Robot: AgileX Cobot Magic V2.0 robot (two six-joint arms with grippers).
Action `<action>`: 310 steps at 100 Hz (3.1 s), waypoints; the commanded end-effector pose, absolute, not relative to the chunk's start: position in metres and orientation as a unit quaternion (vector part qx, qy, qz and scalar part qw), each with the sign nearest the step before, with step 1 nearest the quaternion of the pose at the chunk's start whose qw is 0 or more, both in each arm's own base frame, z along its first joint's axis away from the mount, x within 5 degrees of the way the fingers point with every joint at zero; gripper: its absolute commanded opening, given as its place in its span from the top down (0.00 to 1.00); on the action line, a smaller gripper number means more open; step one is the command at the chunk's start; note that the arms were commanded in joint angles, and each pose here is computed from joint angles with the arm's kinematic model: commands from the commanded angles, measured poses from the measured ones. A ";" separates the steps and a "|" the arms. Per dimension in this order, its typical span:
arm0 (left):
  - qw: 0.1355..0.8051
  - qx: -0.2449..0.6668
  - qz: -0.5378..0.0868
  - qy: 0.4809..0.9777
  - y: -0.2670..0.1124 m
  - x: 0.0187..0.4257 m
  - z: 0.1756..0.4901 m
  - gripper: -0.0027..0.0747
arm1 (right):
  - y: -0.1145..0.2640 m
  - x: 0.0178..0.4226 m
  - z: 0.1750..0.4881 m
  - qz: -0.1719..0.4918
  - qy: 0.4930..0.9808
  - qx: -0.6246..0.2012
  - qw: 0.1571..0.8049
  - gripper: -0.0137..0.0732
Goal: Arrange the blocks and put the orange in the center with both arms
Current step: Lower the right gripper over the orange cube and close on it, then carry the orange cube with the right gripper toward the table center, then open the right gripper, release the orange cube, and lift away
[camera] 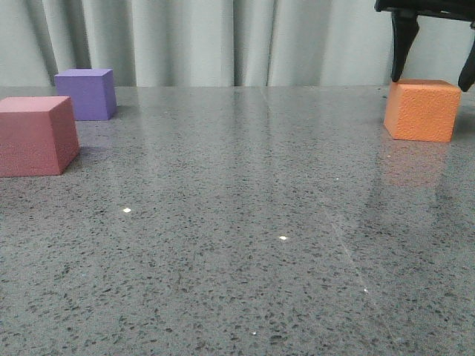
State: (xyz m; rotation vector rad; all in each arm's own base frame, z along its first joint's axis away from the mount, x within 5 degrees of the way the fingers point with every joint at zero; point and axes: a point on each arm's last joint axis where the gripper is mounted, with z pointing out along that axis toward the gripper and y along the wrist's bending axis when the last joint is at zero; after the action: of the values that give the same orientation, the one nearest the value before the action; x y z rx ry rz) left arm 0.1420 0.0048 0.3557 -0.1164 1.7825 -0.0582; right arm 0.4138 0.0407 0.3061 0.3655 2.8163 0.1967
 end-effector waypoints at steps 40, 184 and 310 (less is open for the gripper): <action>0.670 -0.053 -0.029 0.740 0.005 0.143 0.375 0.09 | 0.040 0.417 0.309 0.070 0.978 0.127 0.149 0.17; 0.670 -0.053 -0.029 0.740 0.005 0.143 0.375 0.09 | 0.162 0.398 0.351 0.120 0.976 -0.015 0.182 0.78; 0.670 -0.053 -0.029 0.740 0.005 0.143 0.375 0.09 | 0.220 0.386 0.341 0.147 0.975 -0.030 0.162 0.17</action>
State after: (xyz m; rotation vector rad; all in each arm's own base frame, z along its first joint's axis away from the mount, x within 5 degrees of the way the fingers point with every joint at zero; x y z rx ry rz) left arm 0.1420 0.0049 0.3559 -0.1164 1.7801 -0.0581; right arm 0.4069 0.2317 0.2911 -0.0733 2.8239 0.3813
